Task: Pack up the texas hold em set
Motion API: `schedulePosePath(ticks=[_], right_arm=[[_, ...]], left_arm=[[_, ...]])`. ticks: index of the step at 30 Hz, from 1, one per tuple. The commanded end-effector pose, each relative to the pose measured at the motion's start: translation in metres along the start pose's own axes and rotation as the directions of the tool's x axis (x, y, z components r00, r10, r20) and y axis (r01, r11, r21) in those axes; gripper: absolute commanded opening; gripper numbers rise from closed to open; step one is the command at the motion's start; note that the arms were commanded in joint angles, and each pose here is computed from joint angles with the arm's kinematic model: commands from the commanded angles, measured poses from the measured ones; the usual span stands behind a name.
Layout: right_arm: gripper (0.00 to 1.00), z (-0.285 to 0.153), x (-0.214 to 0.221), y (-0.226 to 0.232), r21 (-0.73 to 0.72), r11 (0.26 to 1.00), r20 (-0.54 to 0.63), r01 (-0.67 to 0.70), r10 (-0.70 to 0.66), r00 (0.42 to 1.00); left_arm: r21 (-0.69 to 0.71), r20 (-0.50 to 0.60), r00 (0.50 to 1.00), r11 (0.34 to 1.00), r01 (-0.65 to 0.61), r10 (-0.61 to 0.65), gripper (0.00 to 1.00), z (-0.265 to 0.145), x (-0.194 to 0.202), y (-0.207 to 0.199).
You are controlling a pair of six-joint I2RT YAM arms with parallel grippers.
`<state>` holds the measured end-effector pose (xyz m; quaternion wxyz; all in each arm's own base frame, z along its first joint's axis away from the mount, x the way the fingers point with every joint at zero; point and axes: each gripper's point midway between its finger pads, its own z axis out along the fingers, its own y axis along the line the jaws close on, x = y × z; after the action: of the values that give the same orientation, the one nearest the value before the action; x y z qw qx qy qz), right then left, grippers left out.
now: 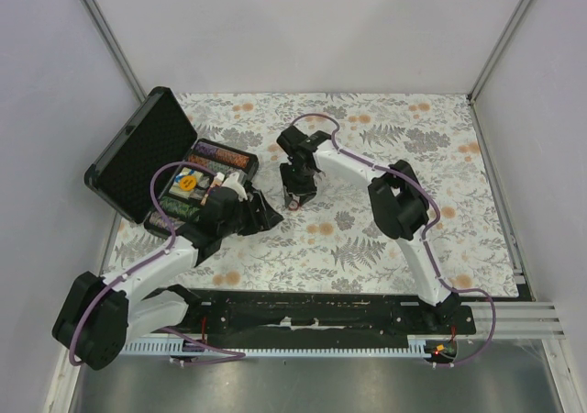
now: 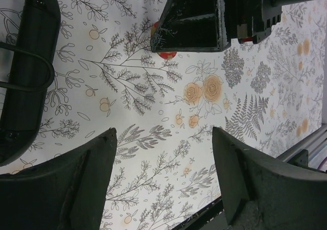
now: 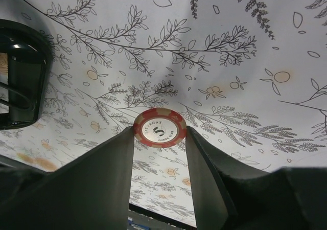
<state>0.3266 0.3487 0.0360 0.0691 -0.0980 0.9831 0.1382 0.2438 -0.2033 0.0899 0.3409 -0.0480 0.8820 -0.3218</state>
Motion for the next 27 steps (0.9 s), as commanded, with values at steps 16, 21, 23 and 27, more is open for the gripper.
schedulePosePath(ticks=[16, 21, 23, 27], right_arm=[[0.5, -0.051, -0.002, 0.05, -0.274, 0.922, -0.07, -0.273, 0.264, 0.962], [0.5, -0.055, -0.002, 0.056, -0.306, 0.892, -0.104, -0.333, 0.317, 0.943], [0.5, -0.055, -0.003, 0.057, -0.316, 0.879, -0.119, -0.356, 0.336, 0.934], [0.5, -0.056, -0.004, 0.061, -0.334, 0.86, -0.138, -0.386, 0.36, 0.923]], left_arm=[[-0.019, 0.211, 0.968, 0.989, 0.146, -0.139, 0.63, 0.029, -0.028, -0.014], [-0.065, 0.297, 0.944, 0.983, 0.172, -0.146, 0.59, 0.027, -0.044, -0.006], [-0.072, 0.302, 0.941, 0.981, 0.18, -0.151, 0.57, 0.028, -0.045, -0.005], [-0.077, 0.299, 0.941, 0.98, 0.186, -0.155, 0.54, 0.029, -0.044, -0.004]])
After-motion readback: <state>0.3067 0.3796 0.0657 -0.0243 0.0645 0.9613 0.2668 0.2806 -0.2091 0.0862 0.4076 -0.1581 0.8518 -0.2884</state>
